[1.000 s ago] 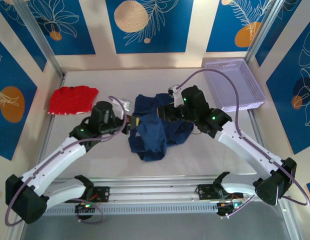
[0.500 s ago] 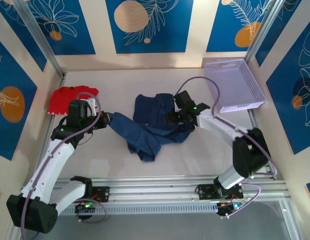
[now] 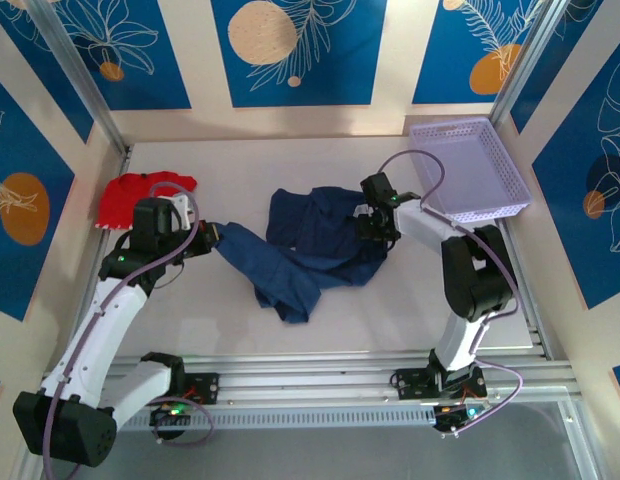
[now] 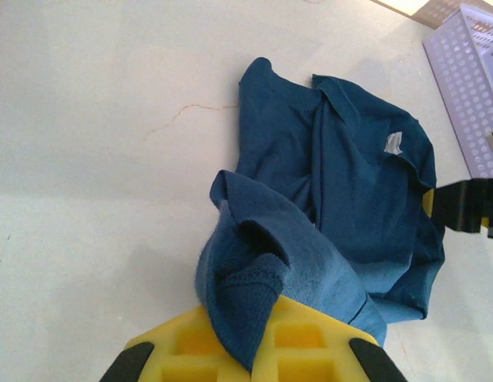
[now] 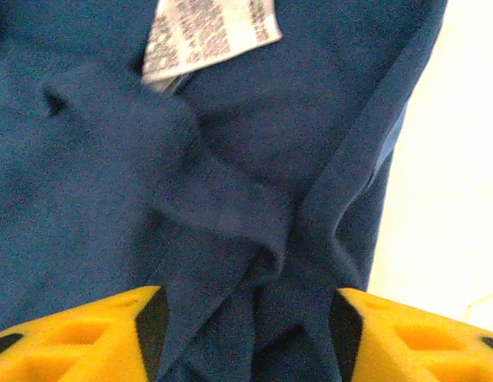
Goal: Fold the inside-out t-shirt
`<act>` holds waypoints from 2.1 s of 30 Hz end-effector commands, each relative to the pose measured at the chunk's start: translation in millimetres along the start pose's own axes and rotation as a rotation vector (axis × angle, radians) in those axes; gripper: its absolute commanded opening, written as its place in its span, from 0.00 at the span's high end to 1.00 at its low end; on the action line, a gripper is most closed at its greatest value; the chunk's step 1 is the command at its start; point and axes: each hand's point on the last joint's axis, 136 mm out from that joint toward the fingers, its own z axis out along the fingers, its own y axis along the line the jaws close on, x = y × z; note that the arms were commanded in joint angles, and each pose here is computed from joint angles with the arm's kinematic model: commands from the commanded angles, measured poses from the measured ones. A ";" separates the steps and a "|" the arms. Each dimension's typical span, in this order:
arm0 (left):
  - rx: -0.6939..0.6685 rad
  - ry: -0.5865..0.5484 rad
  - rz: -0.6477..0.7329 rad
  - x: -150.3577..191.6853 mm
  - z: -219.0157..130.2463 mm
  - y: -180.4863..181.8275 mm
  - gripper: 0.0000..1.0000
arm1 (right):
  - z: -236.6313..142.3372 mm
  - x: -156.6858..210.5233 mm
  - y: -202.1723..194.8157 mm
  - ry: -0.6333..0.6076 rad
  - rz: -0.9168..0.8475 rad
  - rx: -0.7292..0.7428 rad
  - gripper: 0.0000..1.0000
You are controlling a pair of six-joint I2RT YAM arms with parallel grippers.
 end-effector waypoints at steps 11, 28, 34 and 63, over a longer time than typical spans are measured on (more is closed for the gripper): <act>-0.004 -0.069 -0.003 -27.3 -12.3 -5.4 1.00 | -0.2 -47.9 7.5 -0.047 -0.036 -0.036 0.92; -0.064 -0.391 -0.035 -185.6 -113.3 -17.6 1.00 | -242.3 -83.9 -24.5 -0.571 0.096 -0.296 1.00; -0.064 -0.475 -0.006 -218.1 -139.9 -28.3 1.00 | -313.9 -94.2 -16.1 -0.722 0.078 -0.410 1.00; -0.102 -0.105 -0.135 -58.5 -28.3 60.2 1.00 | -60.4 57.7 34.3 -0.067 -0.055 -0.118 0.49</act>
